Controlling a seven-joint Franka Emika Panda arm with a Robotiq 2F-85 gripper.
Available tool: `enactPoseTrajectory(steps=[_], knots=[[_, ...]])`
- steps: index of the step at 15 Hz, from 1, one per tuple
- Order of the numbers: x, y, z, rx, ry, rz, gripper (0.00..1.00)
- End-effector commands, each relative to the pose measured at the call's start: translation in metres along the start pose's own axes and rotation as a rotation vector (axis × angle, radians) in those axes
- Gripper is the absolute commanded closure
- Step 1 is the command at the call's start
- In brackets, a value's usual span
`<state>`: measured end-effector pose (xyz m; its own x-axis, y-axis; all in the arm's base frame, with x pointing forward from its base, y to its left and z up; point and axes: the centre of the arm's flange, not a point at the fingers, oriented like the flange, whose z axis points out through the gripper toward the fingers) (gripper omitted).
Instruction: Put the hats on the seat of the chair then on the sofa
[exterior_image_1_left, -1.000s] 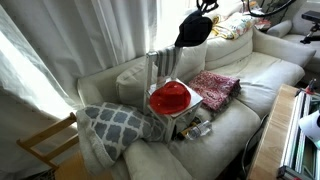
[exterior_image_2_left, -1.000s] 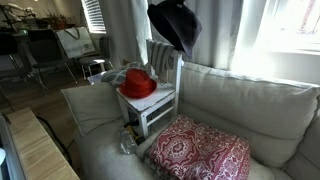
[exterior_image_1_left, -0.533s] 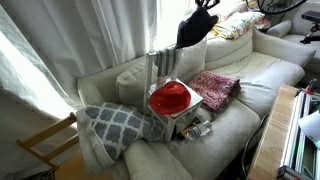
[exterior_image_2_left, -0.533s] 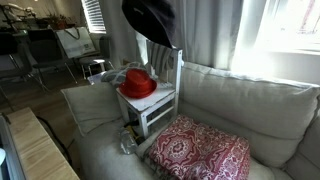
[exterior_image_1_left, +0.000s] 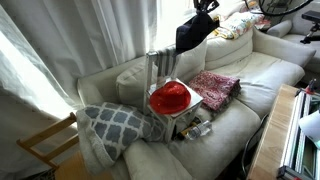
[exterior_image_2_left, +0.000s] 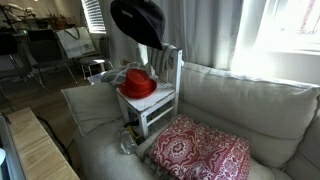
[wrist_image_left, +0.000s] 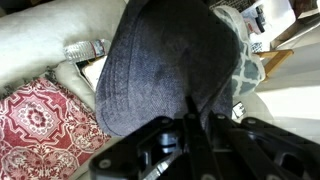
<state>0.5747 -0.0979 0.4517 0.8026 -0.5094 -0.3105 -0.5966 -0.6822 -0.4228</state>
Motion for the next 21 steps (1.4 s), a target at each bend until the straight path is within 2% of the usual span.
enactPoseTrajectory(steps=[1, 8, 19, 20, 21], knots=[[-0.001, -0.005, 0.011, -0.023, -0.028, -0.080, 0.98], [-0.034, -0.038, 0.058, -0.067, -0.103, -0.472, 0.98], [-0.060, -0.058, 0.140, -0.085, -0.318, -1.038, 0.98], [-0.060, -0.061, 0.129, -0.065, -0.268, -0.953, 0.93], [-0.060, -0.061, 0.135, -0.067, -0.282, -0.984, 0.93]])
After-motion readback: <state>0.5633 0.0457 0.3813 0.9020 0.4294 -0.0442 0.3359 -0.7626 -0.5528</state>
